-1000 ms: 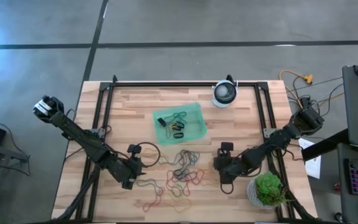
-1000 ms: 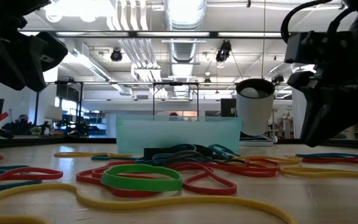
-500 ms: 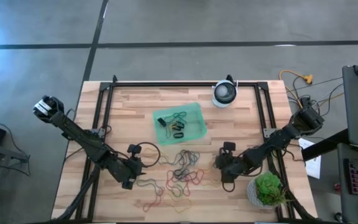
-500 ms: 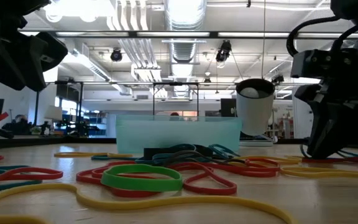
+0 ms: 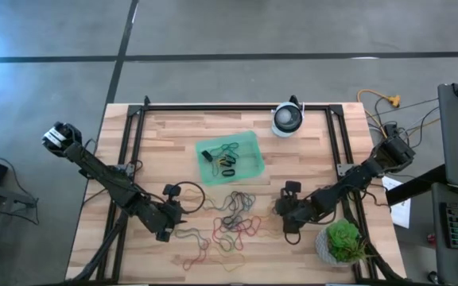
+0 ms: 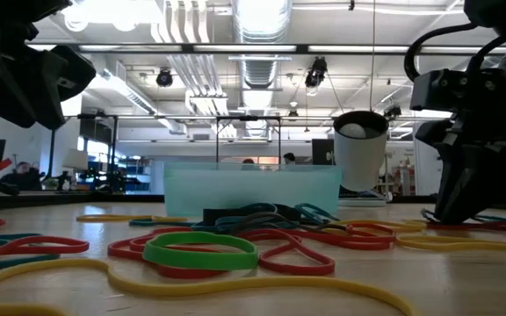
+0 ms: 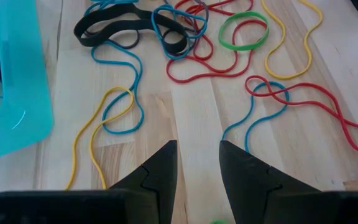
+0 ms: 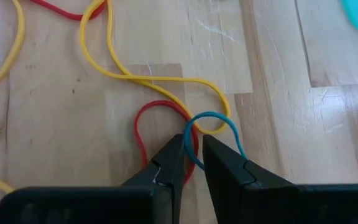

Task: Pick and place rubber bands into bin
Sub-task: Put the blue rubber band into the green bin

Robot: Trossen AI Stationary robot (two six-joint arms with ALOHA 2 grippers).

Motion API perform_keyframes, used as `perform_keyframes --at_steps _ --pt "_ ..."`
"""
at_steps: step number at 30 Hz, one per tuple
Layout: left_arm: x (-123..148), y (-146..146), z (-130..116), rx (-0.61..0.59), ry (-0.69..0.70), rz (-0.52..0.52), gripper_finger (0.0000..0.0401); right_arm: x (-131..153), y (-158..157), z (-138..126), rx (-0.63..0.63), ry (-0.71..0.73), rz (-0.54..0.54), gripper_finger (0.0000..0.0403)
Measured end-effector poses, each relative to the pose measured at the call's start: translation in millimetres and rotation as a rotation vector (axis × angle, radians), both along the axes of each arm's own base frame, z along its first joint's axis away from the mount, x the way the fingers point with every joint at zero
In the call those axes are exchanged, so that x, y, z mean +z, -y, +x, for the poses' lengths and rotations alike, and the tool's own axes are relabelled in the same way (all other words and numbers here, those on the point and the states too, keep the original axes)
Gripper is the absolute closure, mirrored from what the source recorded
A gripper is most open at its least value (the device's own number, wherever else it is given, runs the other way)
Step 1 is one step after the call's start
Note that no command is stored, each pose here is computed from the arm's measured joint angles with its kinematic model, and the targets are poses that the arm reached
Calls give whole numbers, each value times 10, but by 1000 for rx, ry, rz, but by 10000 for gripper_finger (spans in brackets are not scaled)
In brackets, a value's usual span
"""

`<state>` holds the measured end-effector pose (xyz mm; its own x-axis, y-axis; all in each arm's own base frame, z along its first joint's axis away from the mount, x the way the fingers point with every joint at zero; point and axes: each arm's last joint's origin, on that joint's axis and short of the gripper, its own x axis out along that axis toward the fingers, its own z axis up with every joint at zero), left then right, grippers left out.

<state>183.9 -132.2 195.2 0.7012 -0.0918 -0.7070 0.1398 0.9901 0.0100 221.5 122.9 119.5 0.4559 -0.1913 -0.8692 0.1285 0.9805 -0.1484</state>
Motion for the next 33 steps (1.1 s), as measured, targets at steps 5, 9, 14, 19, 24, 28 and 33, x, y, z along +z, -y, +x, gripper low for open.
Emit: perform_keyframes --at_steps 5,9,14,19,24,28,33 --pt "-1 0 -1 -1 -1 1 296 4 -13 8 5 2 30 346" --pt "-1 0 -1 -1 -1 1 296 8 -24 17 10 8 44 346" --pt "-1 1 -2 -1 -1 1 296 2 -18 14 10 7 42 346" --pt "-1 1 -2 -1 -1 1 296 -11 -13 7 9 6 37 353" --pt "-1 1 -2 -1 -1 1 296 -14 -9 3 28 -1 23 389" --pt "-1 1 -1 -1 0 1 296 -16 -6 0 37 -3 10 394" --pt "-1 -1 -1 0 0 1 296 -2 -5 -1 60 -9 -3 394"
